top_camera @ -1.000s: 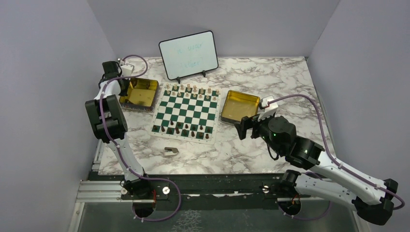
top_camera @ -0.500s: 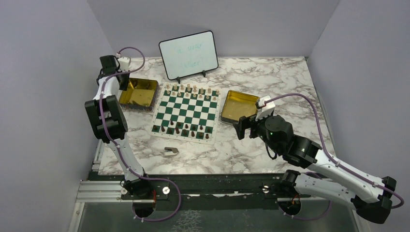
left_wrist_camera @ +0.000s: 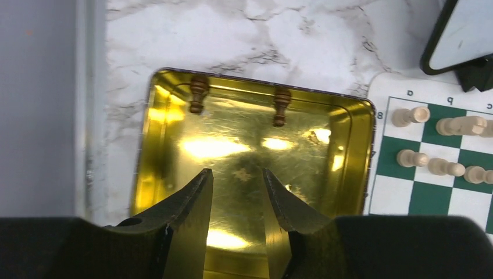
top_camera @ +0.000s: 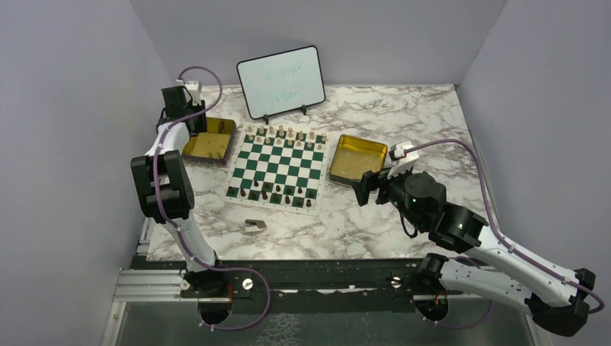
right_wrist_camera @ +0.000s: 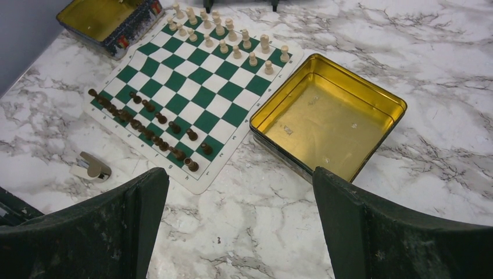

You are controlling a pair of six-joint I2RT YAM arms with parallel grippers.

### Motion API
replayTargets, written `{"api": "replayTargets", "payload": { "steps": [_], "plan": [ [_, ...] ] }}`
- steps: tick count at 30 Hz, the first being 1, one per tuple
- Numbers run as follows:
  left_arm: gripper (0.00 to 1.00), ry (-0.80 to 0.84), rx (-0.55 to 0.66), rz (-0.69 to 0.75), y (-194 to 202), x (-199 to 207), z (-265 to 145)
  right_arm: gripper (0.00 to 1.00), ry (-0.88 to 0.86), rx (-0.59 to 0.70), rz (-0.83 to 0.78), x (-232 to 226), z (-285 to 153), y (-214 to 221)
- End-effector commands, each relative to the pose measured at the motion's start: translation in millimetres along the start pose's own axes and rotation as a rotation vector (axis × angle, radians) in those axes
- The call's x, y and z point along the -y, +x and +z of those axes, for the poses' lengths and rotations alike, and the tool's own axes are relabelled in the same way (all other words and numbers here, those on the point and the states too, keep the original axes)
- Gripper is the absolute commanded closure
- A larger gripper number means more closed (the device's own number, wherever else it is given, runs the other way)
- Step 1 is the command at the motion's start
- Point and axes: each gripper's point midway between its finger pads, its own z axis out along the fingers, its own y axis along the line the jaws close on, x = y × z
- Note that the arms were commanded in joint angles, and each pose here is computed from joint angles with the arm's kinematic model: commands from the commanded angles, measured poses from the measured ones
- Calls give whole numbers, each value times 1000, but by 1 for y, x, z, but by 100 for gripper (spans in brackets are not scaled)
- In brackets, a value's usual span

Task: Set up the chess pieces on the board
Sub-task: Adjust the storage box at the center of the board, then pick up the chess piece from the storage box.

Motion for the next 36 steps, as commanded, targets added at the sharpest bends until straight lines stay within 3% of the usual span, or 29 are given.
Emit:
{"api": "replayTargets", "payload": {
  "steps": [1,6,27,33,36],
  "plan": [
    [63,2,129,-13,-12,31,11,0,17,27,9,4,-5,-14],
    [67,-44,181,12,-9,46,38,0,20,22,14,3,-5,-14],
    [64,-59,123,9,24,42,94,0,55,-1,6,3,3,-14],
    [70,-64,97,34,25,40,100,0,51,-1,11,1,5,-14],
    [81,-47,96,42,25,42,100,0,52,0,12,1,6,-14]
  ]
}}
